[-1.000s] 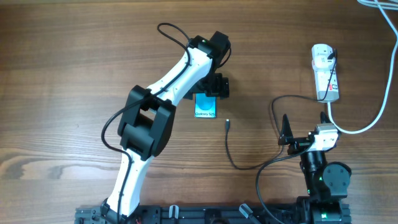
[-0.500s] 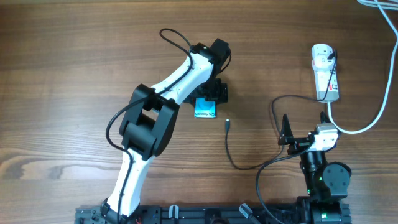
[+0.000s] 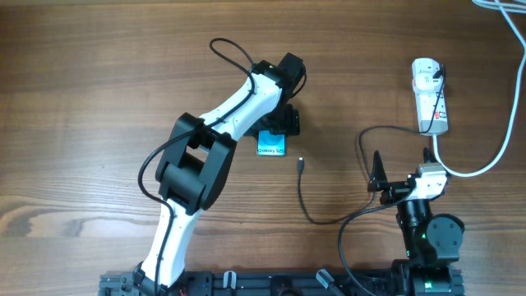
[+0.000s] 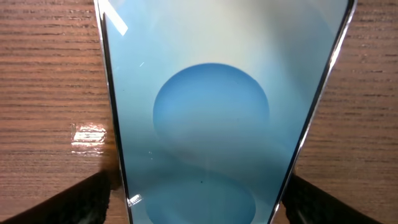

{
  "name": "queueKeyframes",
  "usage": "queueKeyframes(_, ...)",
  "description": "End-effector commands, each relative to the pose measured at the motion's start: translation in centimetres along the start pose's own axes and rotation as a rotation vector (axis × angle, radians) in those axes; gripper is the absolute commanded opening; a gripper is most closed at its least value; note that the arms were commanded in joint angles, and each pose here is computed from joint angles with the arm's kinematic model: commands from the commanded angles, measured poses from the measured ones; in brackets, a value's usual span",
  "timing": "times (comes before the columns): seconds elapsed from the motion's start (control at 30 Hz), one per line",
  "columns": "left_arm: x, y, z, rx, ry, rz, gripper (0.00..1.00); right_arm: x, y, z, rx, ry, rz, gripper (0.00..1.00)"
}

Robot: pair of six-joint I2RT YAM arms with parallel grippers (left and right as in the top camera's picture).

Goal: Plug charger to phone and switch on socket
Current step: 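Lower the left gripper and grasp the phone by its top edge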

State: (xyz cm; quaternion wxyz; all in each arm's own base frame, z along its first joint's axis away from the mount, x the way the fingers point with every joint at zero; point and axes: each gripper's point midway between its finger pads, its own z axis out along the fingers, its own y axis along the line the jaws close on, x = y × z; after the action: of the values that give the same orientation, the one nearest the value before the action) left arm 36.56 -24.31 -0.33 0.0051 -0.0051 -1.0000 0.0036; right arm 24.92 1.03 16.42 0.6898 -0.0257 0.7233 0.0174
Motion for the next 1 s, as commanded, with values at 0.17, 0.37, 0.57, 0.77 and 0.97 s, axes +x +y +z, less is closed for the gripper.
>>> queueKeyframes(0.17,1.1,1.0,2.8,-0.042,0.054,-0.005,0.81,-0.1,-0.2,0.0,0.013,-0.005,-0.011,1.0)
queueKeyframes(0.37,1.1,1.0,2.8,-0.043,0.055,-0.006,0.75,-0.1,-0.2,0.0,0.012,-0.005,-0.011,1.0)
queueKeyframes(0.57,0.9,0.8,0.1,-0.046,0.06,-0.006,0.71,-0.1,-0.2,0.0,0.012,-0.005,-0.011,1.0)
queueKeyframes(0.77,1.8,0.5,-5.1,0.009,0.051,-0.005,0.7,-0.1,-0.2,0.0,0.012,-0.005,-0.011,1.0)
queueKeyframes(0.97,6.0,-3.4,-12.4,0.354,0.157,0.106,0.7,-0.1,-0.2,0.0,0.012,-0.005,-0.011,1.0)
